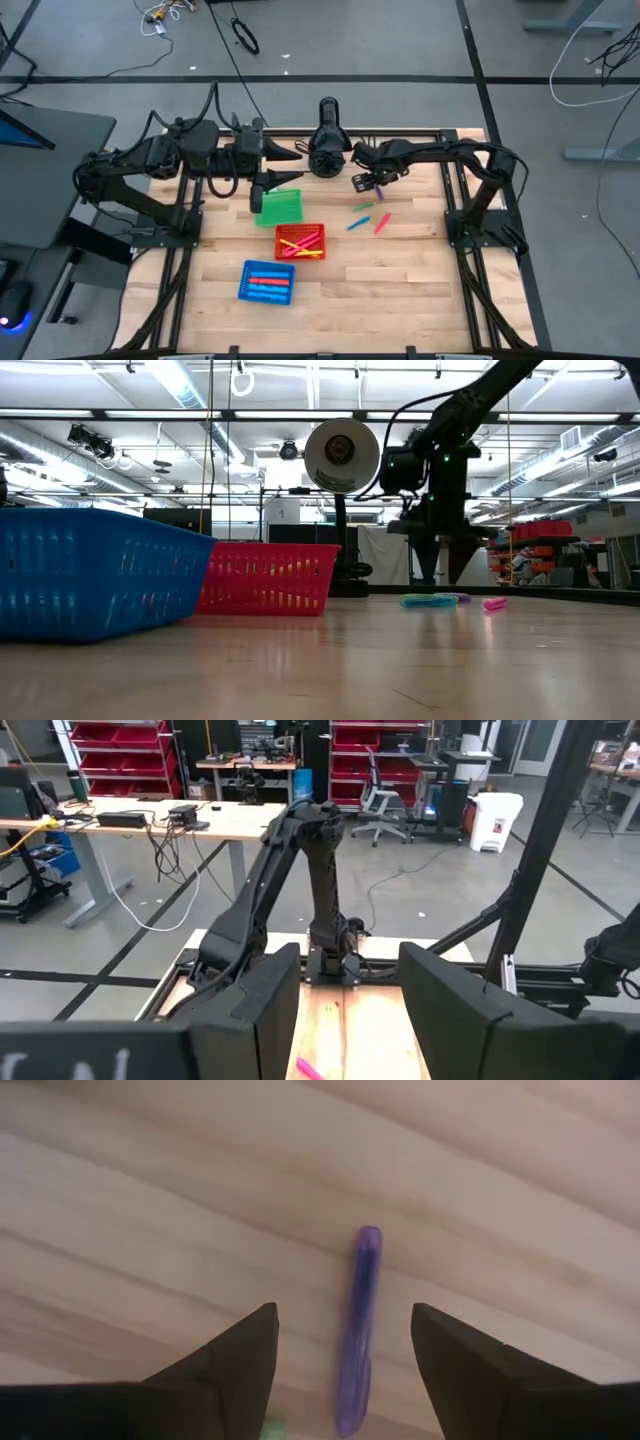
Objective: Pick & Place Markers
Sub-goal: Put the purple pen into the green bin
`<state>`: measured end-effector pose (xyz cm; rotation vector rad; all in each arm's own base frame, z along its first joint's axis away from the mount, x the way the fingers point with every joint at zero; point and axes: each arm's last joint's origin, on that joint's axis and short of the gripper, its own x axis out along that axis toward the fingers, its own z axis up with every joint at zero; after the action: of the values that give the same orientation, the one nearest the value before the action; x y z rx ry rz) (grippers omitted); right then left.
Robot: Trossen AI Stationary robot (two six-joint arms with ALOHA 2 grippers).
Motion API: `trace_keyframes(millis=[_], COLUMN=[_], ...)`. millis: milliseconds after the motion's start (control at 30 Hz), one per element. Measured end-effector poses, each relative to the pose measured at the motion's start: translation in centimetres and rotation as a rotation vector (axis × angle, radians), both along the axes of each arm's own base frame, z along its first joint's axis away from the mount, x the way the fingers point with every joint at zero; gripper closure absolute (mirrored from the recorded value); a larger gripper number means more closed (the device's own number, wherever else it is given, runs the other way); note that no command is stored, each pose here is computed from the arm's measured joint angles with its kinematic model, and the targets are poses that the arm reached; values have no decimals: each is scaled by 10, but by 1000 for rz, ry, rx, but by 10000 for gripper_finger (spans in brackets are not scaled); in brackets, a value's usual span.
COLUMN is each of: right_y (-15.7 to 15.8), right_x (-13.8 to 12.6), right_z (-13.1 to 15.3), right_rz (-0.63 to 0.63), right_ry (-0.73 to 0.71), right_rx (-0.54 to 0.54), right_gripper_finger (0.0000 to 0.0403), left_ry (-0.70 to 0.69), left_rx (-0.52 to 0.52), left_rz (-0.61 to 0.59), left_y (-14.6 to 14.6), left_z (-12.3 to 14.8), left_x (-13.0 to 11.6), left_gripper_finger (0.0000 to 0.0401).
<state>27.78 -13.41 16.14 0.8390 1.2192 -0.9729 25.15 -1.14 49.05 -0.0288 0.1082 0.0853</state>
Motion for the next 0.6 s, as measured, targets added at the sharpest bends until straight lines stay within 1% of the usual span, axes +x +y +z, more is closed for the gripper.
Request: trace_keyframes(millis=[267,367,467,600], right_y=[-3,-6,-7,-7], right_x=[3,2,2,2], right_z=[-19,-23,-24,-24], right_rz=[6,-8,-12,-10], right_ry=[48,45,35,36], right_rx=[34,64,90,95], right_gripper_finger=[172,174,184,210], left_ry=[0,0,0,0], left_rx=[0,1,1,2], left_rz=[1,1,1,0], left_y=[0,0,0,0], left_z=[0,0,0,0], left_x=[0,0,0,0], left_gripper_finger=[224,224,224,224])
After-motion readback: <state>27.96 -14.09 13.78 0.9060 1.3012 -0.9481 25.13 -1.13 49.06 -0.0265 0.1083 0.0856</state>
